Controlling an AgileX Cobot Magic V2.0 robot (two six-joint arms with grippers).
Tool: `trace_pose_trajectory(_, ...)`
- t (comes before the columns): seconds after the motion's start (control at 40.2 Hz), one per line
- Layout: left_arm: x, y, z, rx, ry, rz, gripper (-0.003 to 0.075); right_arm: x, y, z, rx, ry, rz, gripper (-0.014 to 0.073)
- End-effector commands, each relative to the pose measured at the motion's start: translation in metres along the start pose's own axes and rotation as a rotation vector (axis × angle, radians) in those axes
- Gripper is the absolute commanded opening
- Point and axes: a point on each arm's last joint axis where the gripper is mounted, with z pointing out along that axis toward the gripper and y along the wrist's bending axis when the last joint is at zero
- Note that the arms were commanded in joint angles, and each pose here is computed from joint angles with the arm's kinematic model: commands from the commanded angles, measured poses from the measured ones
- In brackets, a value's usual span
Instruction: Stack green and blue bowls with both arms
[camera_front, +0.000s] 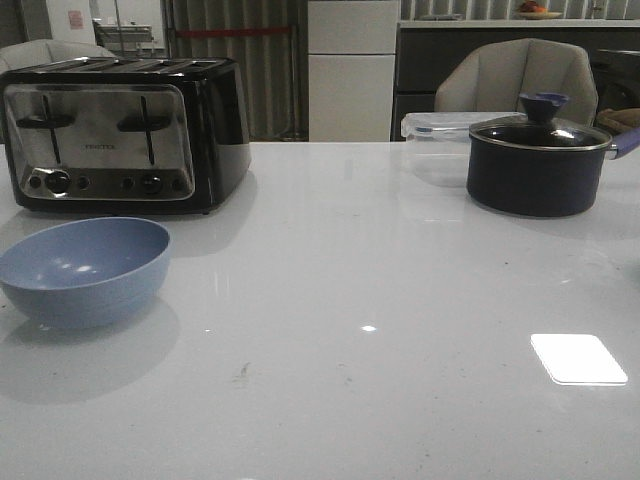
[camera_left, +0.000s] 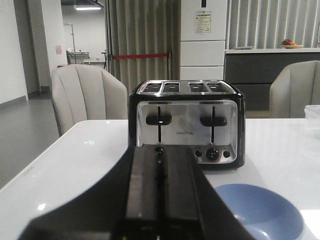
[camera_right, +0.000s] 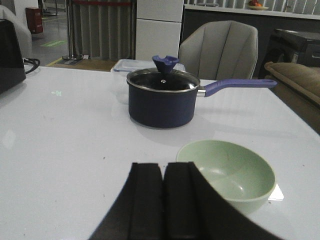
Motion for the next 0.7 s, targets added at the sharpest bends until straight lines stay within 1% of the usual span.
trace_pose_trajectory(0.0,-0.013,0.000,-0.002,-0.001,-0.148,0.002,0.0098,-0.018,-0.001,-0.003,0.017,-0.175,-0.006,0.0036)
trace_pose_trajectory(0.1,-0.025,0.000,-0.004,0.000,-0.177,0.000,0.0098,-0.035,-0.002,-0.007,0.018,-0.229,-0.005,0.0036)
trace_pose_trajectory(0.249,-0.060,0.000,-0.009,0.000,-0.273,0.000,0.0098,-0.076,-0.002,-0.019,0.018,-0.328,-0.006,0.0036)
trace_pose_trajectory(0.348,-0.084,-0.001,-0.013,0.001,-0.294,0.000,0.0098,-0.101,-0.002,-0.027,0.017,-0.366,-0.006,0.0036)
trace_pose_trajectory(0.448,-0.104,-0.001,-0.013,0.001,-0.266,0.000,0.0098,-0.122,-0.003,-0.031,0.014,-0.355,-0.007,0.0036)
trace_pose_trajectory(0.523,-0.118,-0.001,-0.010,0.001,-0.238,0.000,0.0098,-0.136,-0.003,-0.030,0.009,-0.318,-0.007,0.0036)
trace_pose_trajectory(0.548,-0.123,-0.001,-0.010,0.001,-0.234,0.000,0.0098,-0.139,-0.003,-0.029,0.008,-0.296,-0.008,0.0036)
trace_pose_trajectory(0.672,-0.137,-0.001,0.001,0.001,-0.136,0.000,0.0098,-0.155,-0.002,-0.021,0.000,-0.203,-0.008,0.0036)
